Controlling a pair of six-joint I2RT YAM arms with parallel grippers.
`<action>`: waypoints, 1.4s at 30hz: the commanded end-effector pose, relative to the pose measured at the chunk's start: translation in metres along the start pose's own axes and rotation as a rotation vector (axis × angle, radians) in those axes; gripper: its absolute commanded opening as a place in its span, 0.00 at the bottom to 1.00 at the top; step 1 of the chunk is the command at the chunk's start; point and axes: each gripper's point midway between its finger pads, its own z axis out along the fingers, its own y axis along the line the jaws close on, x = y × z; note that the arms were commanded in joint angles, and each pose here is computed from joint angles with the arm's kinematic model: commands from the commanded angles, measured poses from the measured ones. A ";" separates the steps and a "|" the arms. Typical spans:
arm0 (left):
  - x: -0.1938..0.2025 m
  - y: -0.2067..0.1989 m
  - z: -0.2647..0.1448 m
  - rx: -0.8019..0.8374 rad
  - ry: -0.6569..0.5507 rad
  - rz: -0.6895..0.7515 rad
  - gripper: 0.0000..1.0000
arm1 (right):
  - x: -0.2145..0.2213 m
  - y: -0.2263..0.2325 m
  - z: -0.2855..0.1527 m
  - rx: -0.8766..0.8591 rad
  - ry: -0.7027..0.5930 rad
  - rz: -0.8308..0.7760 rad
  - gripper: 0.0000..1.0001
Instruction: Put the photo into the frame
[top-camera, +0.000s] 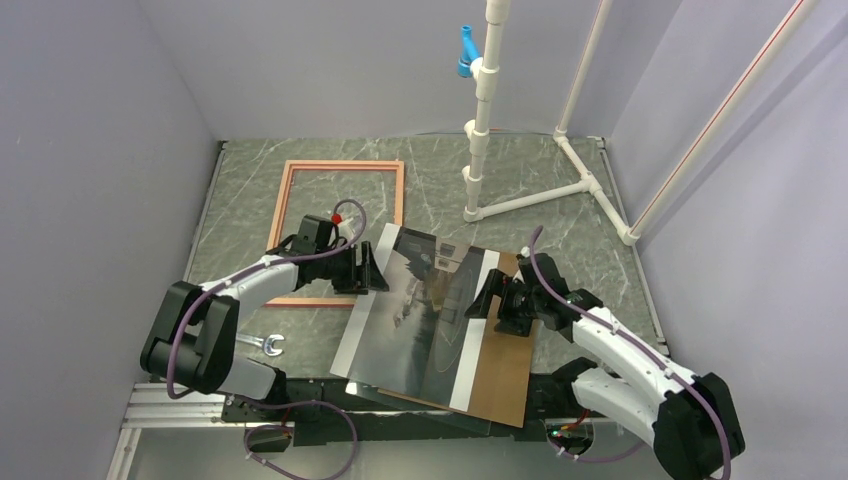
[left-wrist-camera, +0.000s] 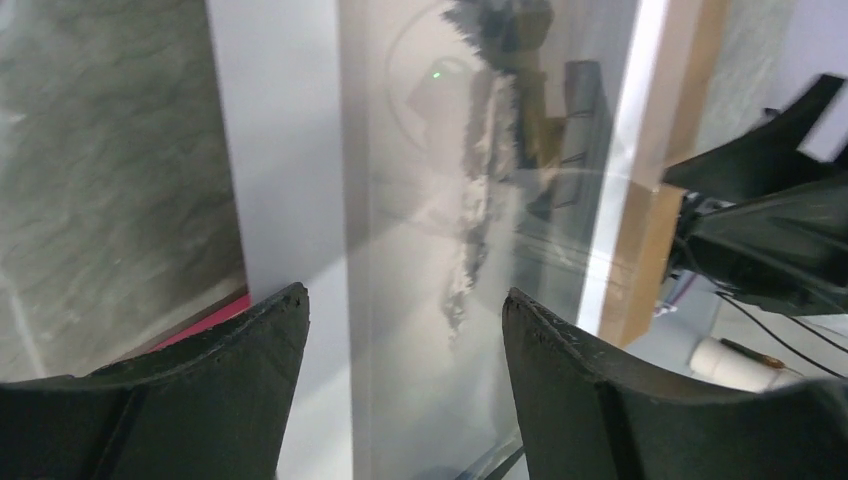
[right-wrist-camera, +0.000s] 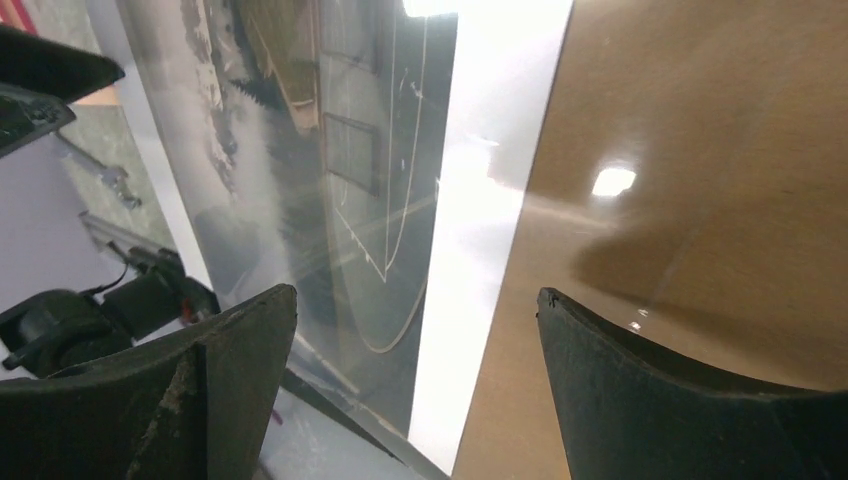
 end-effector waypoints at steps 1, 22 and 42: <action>0.003 0.023 -0.004 -0.123 0.013 0.029 0.75 | -0.015 -0.021 -0.022 0.181 -0.076 -0.052 0.92; 0.051 0.005 0.001 0.017 0.066 -0.022 0.76 | 0.014 -0.049 0.010 0.190 0.021 0.041 0.93; 0.062 -0.015 -0.026 0.073 0.003 -0.043 0.79 | 0.005 -0.023 0.024 0.049 0.007 0.027 0.93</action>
